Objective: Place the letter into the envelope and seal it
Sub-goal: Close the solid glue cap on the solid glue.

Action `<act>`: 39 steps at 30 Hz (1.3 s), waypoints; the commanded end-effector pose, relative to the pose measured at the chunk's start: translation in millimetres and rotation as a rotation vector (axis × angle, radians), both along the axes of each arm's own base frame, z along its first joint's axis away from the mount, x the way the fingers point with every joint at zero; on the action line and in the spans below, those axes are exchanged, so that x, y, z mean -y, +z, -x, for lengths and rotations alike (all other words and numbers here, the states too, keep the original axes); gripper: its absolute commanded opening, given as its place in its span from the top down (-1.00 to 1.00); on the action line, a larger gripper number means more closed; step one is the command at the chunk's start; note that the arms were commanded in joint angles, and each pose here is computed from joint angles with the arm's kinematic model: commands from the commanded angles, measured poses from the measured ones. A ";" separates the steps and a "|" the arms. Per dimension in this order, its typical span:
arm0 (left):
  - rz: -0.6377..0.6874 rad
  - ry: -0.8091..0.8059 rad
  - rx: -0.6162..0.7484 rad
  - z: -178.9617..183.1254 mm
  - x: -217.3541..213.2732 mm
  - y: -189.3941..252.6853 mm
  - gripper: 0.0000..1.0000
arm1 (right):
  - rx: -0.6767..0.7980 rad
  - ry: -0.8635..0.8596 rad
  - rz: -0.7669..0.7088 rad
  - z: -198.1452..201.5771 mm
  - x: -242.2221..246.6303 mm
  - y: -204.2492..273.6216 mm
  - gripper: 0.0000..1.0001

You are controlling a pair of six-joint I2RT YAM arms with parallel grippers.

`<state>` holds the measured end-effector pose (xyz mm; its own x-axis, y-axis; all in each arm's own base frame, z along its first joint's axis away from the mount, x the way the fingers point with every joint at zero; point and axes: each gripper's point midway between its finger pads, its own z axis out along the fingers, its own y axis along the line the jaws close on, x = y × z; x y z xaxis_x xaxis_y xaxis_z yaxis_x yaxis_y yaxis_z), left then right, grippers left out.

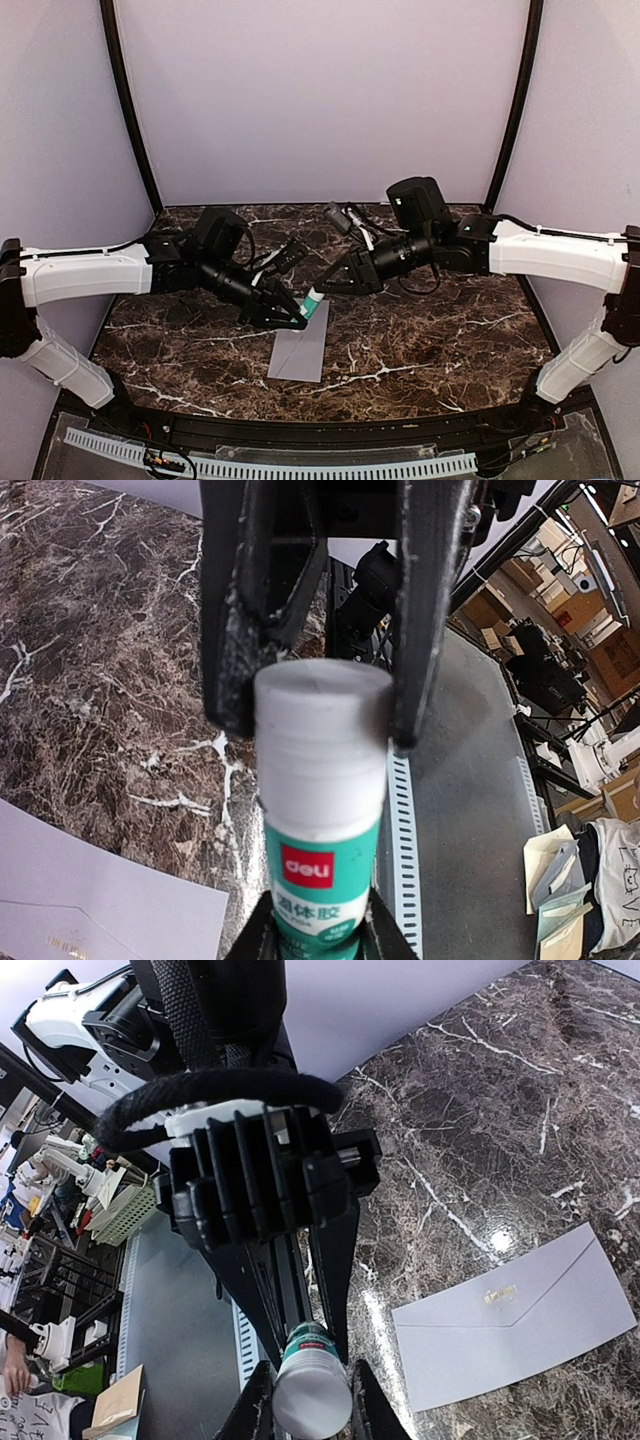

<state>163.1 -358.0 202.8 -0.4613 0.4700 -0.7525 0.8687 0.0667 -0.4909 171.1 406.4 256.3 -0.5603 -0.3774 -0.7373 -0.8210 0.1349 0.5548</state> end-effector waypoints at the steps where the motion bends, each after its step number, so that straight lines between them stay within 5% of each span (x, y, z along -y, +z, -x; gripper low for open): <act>1: 0.117 0.054 0.104 -17.7 4.9 36.6 1.00 | -0.069 0.140 0.015 41.7 -14.8 -10.2 1.00; 25: 0.260 0.027 0.080 -21.2 -10.6 65.6 1.00 | -0.200 0.374 0.079 106.6 -28.1 -34.1 1.00; 39: 0.183 0.154 0.180 -43.1 -17.3 56.3 1.00 | -0.196 0.371 0.139 112.3 -31.1 -46.2 1.00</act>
<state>146.6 -336.6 198.1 -0.5291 0.4631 -0.7110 0.8085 0.0206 -0.5882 152.1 448.5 248.7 -0.5181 -0.4210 -0.7445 -0.8304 0.0391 0.5558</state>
